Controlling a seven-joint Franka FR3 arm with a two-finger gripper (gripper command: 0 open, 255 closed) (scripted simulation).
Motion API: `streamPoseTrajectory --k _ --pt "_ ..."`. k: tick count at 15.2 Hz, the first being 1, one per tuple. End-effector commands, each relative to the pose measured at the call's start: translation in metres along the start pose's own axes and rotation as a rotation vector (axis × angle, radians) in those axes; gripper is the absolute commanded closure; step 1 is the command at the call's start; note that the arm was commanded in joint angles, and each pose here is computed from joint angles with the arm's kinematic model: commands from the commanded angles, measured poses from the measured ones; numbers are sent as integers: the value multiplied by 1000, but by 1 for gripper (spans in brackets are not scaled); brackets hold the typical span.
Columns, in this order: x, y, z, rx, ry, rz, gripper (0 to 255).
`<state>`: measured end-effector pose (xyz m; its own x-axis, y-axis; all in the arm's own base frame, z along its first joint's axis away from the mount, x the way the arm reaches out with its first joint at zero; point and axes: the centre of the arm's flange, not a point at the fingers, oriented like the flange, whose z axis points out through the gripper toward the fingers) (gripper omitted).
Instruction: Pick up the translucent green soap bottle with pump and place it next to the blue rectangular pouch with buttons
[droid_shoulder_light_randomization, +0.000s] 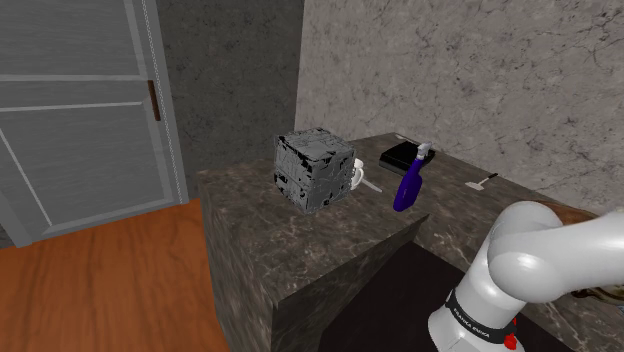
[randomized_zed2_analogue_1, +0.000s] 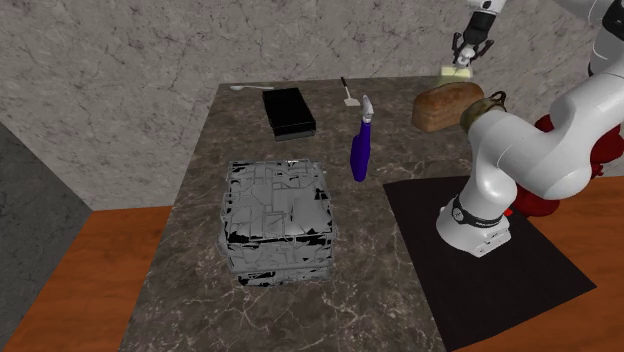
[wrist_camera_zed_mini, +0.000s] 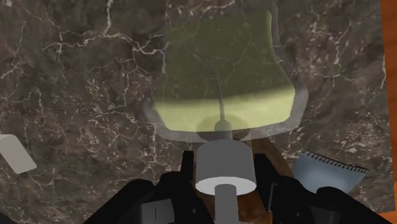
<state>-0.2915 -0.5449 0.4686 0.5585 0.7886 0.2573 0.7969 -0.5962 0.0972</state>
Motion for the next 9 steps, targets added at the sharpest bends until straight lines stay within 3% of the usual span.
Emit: streamPoseTrajectory --k 1,9 --pt "-4 -2 14 2 3 3 255" --pt "-15 -7 54 2 3 3 255"
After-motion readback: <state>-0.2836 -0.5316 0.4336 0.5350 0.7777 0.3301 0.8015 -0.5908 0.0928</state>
